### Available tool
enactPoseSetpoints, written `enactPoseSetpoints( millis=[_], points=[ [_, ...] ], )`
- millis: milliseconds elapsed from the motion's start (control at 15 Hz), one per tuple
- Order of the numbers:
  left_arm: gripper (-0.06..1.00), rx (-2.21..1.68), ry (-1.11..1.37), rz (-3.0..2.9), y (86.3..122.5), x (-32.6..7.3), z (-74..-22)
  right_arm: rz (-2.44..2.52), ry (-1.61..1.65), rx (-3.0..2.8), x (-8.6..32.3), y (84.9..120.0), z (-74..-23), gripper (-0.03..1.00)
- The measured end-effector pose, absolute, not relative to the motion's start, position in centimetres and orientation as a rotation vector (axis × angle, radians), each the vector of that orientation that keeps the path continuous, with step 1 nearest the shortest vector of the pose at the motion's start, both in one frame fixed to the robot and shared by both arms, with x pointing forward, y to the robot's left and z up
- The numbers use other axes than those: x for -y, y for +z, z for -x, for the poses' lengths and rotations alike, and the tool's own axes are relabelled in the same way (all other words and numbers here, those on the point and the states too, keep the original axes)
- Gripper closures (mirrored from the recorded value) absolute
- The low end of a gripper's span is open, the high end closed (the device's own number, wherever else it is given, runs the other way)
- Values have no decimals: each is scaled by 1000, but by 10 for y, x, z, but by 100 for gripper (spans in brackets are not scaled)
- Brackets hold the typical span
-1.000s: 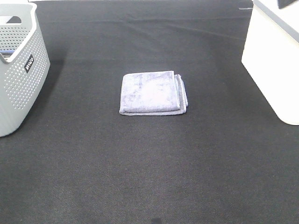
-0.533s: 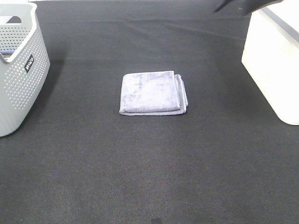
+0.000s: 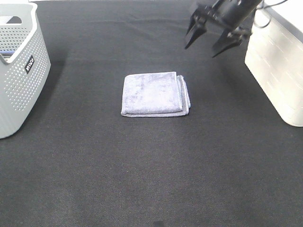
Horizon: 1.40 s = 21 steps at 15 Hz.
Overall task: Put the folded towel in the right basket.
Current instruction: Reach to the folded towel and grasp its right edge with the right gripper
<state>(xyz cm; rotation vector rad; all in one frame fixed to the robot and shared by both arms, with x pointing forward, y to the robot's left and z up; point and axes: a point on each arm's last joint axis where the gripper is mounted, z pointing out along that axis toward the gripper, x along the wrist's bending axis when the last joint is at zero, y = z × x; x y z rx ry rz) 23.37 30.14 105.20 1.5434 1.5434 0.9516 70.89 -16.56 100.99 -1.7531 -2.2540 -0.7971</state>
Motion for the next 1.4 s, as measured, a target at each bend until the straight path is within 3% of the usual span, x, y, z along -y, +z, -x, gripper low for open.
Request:
enactPoseSetpoints(
  millis=[800, 1267, 1400],
  points=[
    [-3, -1543, 952, -1543, 1052, -301, -234, 1737, -646, 2074, 161, 897, -736, 17],
    [-3, -1543, 952, -1543, 1052, -301, -234, 1682, -670, 2065, 144, 879, -734, 18],
    [-3, -1543, 952, -1543, 1052, -301, -234, 1674, -669, 2071, 137, 876, -733, 27]
  ],
)
